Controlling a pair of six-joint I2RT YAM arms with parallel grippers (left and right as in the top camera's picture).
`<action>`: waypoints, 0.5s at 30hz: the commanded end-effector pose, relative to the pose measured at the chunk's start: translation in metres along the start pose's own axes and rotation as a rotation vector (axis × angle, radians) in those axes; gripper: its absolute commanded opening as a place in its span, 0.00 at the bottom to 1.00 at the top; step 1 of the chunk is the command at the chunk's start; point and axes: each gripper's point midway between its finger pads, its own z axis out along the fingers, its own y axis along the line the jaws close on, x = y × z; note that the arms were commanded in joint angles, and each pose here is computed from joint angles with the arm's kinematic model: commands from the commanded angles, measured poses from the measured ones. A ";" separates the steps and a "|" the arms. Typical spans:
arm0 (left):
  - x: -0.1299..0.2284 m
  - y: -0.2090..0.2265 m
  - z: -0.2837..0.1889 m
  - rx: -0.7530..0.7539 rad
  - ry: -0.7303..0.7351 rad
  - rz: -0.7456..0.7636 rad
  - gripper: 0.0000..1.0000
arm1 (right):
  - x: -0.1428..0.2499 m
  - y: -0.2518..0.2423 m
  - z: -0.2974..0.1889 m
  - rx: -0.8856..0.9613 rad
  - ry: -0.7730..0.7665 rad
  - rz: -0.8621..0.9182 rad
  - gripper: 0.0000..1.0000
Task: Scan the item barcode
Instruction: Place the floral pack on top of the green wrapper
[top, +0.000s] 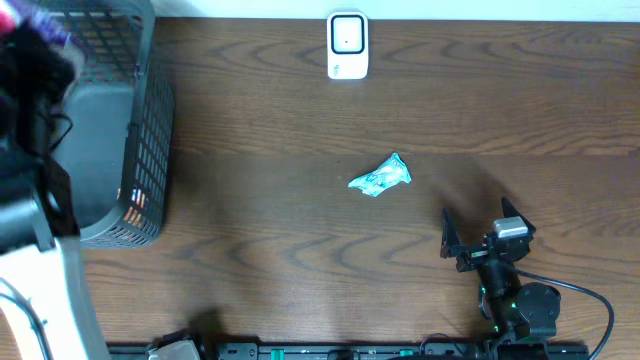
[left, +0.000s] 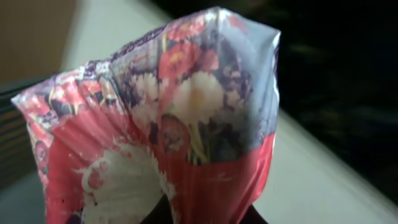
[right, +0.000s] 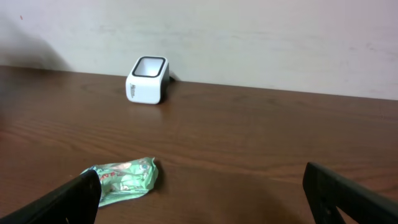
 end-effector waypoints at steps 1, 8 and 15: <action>0.003 -0.063 -0.030 0.218 0.015 0.026 0.07 | 0.000 -0.001 0.000 0.006 -0.001 0.014 0.99; 0.120 -0.120 -0.049 0.406 0.387 0.235 0.07 | 0.000 -0.001 0.000 0.006 0.000 0.014 0.99; 0.276 -0.111 -0.053 0.329 0.906 0.354 0.07 | 0.000 -0.001 0.000 0.006 -0.001 0.014 0.99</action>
